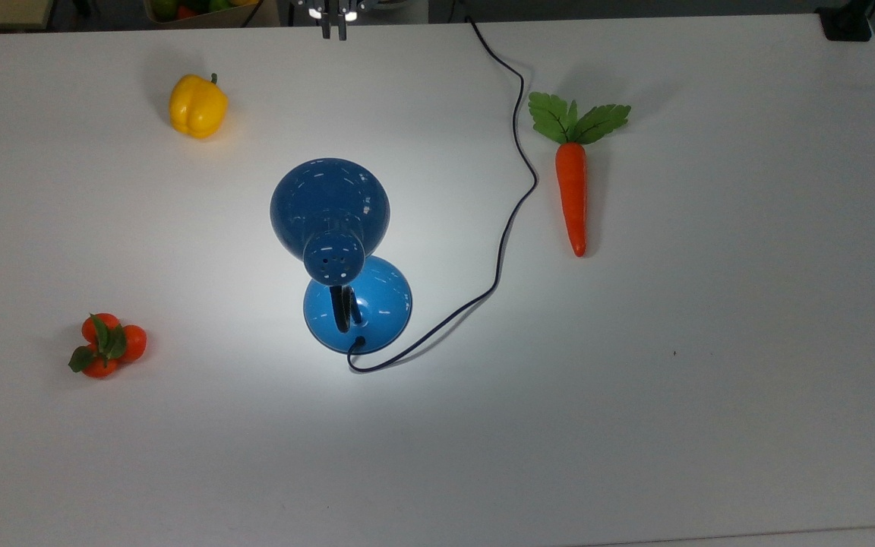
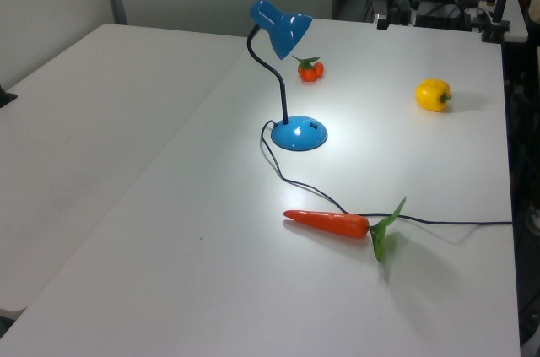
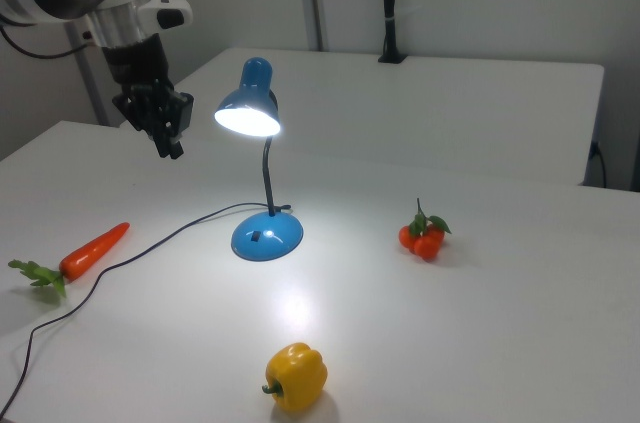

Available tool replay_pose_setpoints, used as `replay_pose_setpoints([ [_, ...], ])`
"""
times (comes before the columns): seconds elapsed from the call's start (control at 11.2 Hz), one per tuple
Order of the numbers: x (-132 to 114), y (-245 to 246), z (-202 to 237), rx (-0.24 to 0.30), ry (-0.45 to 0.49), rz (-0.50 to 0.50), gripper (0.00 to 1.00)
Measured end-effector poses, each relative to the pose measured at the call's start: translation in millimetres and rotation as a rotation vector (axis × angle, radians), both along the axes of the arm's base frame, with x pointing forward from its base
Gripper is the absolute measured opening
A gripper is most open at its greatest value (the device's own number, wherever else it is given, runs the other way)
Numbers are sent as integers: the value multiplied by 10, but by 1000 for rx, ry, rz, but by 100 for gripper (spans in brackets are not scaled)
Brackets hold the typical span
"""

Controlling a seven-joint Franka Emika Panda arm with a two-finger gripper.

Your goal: Turn on desk lamp

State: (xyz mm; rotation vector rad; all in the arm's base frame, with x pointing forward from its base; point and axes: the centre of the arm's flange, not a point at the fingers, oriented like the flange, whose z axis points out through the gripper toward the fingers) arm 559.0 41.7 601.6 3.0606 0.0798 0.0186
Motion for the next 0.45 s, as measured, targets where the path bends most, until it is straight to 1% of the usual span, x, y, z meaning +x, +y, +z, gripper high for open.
replay_pose_setpoints([
  [0.09, -1, -41, -3, 0, 3, -7, 33],
  [0.18, -1, -70, -5, -1, 6, -13, 46],
  [0.45, 0, -103, -2, -1, 5, -19, 93],
])
